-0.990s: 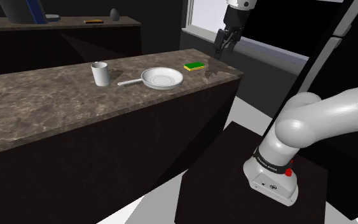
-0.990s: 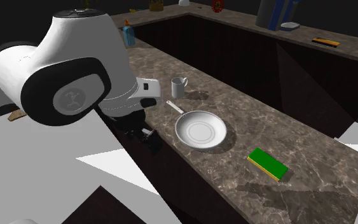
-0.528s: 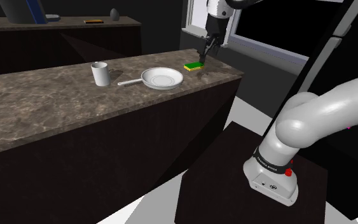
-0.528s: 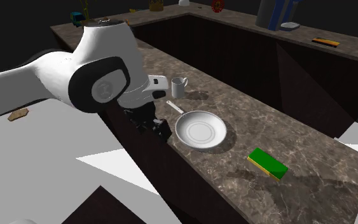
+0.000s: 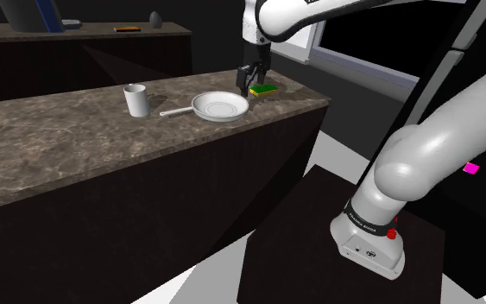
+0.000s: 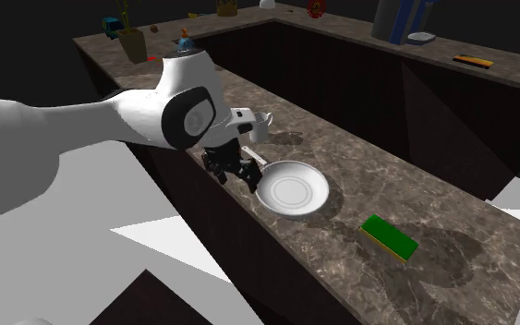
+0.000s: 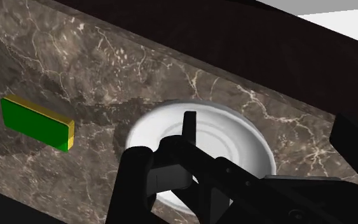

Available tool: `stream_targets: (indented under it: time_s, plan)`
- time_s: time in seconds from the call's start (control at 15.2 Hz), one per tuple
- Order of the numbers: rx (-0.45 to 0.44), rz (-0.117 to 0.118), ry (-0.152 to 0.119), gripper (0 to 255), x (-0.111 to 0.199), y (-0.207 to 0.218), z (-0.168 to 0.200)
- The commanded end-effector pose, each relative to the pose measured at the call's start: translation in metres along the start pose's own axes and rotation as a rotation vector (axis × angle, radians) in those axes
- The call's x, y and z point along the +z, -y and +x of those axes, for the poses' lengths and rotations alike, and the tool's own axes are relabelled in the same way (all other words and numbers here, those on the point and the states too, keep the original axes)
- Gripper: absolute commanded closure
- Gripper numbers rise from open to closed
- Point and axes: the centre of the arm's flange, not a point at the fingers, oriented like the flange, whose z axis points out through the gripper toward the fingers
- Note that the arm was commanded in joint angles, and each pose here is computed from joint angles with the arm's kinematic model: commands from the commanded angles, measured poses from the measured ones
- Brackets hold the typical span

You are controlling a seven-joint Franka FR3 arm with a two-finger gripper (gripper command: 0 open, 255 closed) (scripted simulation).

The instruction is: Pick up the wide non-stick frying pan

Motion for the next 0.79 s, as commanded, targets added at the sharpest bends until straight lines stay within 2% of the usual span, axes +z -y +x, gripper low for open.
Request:
stream_targets:
  time_s: [0.0,0.73]
  plan:
    - [-0.021,-0.017,-0.003,0,0.014,0.009,0.021]
    - [-0.134,-0.112,-0.015,0,0.094,0.067,0.132]
